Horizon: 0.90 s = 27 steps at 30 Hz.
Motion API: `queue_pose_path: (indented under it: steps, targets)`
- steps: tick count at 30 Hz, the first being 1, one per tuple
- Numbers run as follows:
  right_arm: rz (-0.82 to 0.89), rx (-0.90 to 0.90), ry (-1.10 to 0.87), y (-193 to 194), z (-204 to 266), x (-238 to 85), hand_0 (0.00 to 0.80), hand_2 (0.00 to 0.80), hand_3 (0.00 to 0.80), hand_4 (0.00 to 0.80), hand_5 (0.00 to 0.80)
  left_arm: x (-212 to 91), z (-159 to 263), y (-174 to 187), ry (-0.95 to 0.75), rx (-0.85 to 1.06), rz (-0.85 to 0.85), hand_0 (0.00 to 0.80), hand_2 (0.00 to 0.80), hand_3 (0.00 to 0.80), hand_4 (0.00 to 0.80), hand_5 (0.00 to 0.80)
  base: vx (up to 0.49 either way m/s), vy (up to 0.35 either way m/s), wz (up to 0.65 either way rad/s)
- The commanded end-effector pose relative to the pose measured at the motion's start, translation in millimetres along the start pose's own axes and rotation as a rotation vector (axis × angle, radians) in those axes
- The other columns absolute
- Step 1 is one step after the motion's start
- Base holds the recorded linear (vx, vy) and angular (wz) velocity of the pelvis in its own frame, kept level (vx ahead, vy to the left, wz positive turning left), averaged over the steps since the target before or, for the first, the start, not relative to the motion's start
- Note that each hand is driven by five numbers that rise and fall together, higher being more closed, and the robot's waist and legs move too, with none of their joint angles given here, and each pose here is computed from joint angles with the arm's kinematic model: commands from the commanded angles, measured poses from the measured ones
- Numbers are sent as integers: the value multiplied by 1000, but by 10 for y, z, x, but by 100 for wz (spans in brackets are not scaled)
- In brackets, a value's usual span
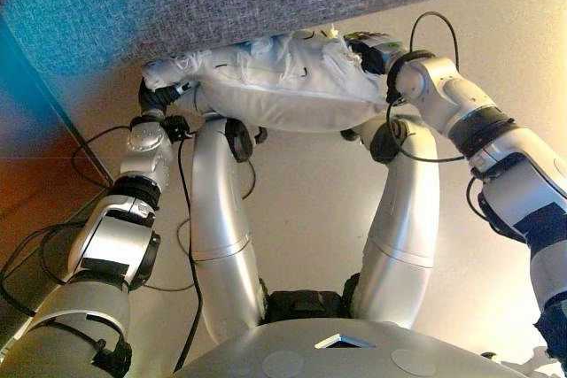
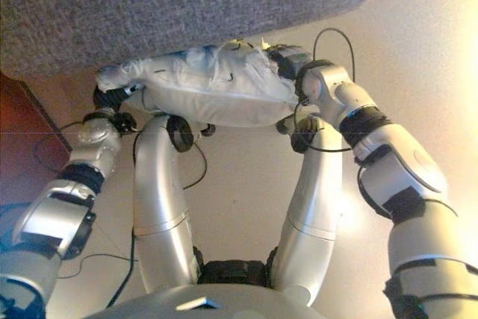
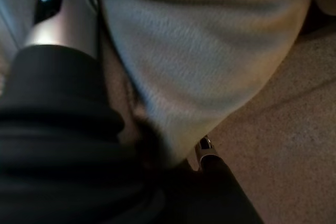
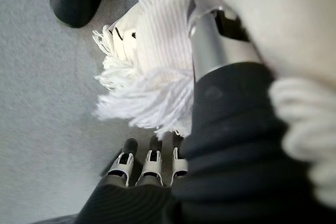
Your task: Pick up the cushion and take it to the sofa
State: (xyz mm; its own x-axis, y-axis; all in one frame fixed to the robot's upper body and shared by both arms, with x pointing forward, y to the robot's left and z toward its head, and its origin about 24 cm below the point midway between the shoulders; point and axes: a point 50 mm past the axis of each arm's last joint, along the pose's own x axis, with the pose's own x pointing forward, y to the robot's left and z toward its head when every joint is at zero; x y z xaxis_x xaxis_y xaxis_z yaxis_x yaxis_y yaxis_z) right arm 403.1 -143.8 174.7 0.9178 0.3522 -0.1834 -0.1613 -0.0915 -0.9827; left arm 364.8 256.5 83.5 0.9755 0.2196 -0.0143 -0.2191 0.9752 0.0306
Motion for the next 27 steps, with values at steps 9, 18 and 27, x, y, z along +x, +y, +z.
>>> queue_pose_path:
  steps: [9,18,27]
  targets:
    - [-87,70,-177,-95,396,32,800,800,800,800,800,51,282,-305,-157,-82,-75,489,489,489,489,489,5,-11,2]
    - [-124,279,-110,8,295,19,800,800,800,800,800,21,286,-355,-183,-114,-84,800,800,800,800,800,0,0,0]
    - [-162,546,-57,105,140,-6,800,800,800,800,800,14,328,-367,-202,-140,-106,800,800,800,800,800,0,0,0]
